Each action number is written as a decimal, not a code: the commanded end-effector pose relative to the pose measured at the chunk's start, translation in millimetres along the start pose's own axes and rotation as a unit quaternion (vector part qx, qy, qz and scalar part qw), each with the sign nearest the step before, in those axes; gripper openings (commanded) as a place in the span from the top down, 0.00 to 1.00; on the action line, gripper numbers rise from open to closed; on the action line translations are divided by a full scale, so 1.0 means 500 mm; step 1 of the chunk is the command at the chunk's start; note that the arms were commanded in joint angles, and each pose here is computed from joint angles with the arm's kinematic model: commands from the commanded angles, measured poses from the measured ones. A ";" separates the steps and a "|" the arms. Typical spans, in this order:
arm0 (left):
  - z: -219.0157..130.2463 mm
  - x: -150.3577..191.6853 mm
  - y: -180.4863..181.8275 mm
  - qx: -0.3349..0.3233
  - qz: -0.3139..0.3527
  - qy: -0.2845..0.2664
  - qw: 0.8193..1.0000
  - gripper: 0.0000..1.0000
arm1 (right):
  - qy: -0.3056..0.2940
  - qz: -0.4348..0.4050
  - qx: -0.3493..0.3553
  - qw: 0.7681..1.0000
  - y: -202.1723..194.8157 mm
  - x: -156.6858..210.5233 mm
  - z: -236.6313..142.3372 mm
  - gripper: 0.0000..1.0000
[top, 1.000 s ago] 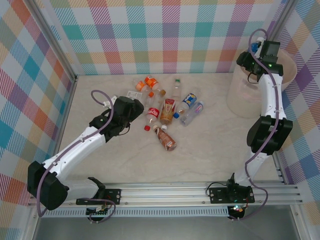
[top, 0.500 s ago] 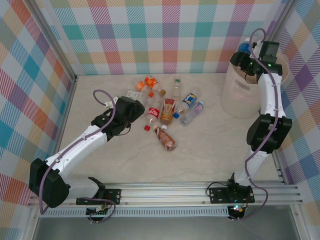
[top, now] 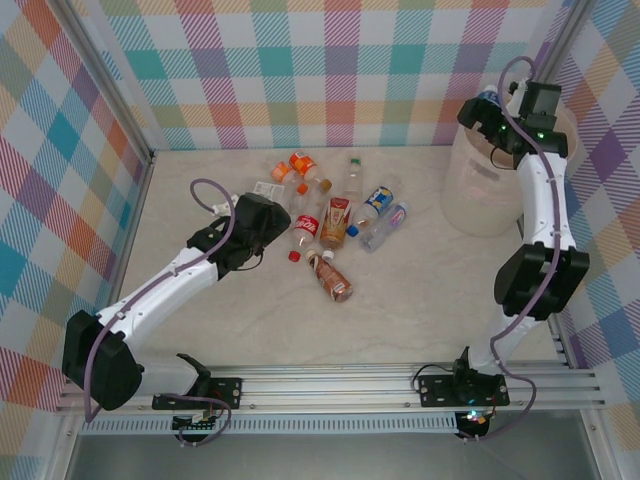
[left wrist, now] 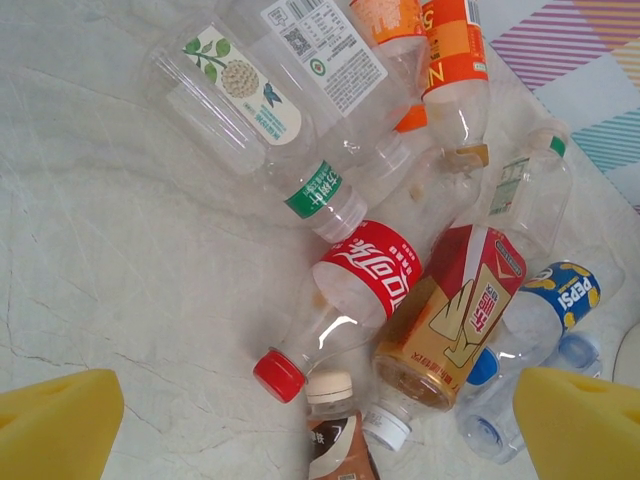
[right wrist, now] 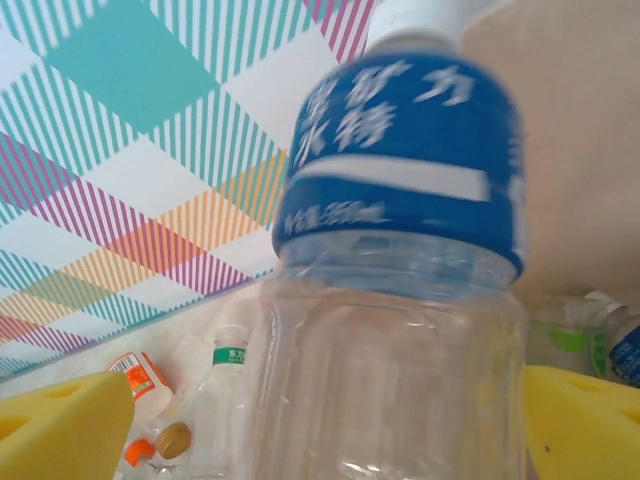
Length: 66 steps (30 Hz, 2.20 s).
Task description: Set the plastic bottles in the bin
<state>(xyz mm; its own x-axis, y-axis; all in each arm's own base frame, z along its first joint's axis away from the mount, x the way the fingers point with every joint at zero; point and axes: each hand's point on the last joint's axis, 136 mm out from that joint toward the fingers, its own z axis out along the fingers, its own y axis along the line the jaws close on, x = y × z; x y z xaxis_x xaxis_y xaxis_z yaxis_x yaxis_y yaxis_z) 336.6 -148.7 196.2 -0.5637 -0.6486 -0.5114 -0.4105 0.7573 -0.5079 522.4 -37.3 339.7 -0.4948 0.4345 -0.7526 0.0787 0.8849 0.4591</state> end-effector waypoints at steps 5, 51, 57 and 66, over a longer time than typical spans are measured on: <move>0.006 0.000 0.010 -0.014 -0.014 0.009 1.000 0.00 | -0.067 -0.021 -0.010 0.998 0.037 -0.045 -0.084 0.00; 0.081 0.020 0.093 -0.107 -0.068 0.052 0.990 0.00 | 0.342 -0.315 -0.122 0.877 0.301 0.933 -0.119 0.01; 0.087 0.028 0.093 -0.101 -0.063 0.065 0.991 0.00 | 0.349 -0.376 -0.067 0.856 0.277 0.975 -0.077 0.06; 0.085 0.025 0.104 -0.108 -0.062 0.060 0.990 0.00 | 0.350 -0.387 -0.047 0.852 0.271 1.013 -0.044 0.18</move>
<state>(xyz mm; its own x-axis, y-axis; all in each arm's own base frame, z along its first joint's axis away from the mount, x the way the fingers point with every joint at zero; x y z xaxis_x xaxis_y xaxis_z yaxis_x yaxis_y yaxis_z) 341.4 -128.3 134.1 -0.5744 -0.7380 -0.3542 -0.6112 0.6745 -0.4141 256.5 294.2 32.0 -0.7753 -0.5037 -0.3809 -0.5603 0.8270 0.0467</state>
